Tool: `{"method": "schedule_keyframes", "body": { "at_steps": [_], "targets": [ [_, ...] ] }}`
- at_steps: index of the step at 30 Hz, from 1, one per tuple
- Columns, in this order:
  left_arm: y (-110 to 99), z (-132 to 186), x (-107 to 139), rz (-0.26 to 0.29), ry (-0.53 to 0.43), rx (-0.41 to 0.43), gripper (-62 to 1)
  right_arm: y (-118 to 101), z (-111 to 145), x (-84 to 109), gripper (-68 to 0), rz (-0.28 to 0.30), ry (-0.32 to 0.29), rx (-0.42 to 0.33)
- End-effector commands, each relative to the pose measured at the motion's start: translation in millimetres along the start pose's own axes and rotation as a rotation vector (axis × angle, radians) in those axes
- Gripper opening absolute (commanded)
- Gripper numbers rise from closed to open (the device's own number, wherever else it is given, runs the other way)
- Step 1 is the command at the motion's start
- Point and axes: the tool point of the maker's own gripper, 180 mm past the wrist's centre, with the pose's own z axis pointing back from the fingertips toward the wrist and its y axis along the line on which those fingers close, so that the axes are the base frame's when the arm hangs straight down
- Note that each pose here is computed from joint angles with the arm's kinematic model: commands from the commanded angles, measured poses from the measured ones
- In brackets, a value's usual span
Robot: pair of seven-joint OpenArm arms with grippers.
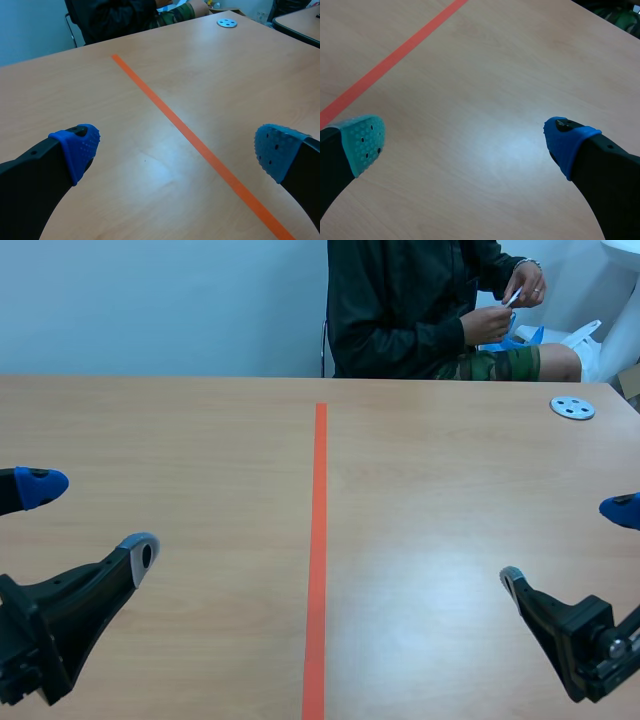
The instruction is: Sort the leaf by its shape. The table is split by an orange tape line. A compound leaf with several leaflets goes to the left side, a simple leaf with one blade goes to the right side. Return to the home posture when a red brick is placed on the table.
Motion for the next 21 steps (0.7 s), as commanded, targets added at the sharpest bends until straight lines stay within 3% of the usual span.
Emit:
{"method": "schedule_keyframes", "body": {
  "at_steps": [1, 8, 16, 21],
  "targets": [
    [-3, -2, 8, 0.009, -0.034, -0.007, 1.4, -3, -2, 12.2, 0.4, 0.016, -0.038, -0.003],
    [-3, -2, 8, 0.009, -0.034, -0.007, 1.4, -3, -2, 11.9, 0.4, 0.016, -0.036, -0.003],
    [-3, -2, 8, 0.009, -0.034, -0.007, 1.4, -3, -2, 1.3, 0.4, 0.016, 0.022, -0.003],
    [-3, -2, 8, 0.009, -0.034, -0.007, 1.4, -3, -2, 0.9, 0.4, 0.016, 0.024, -0.003]
  ]
}}
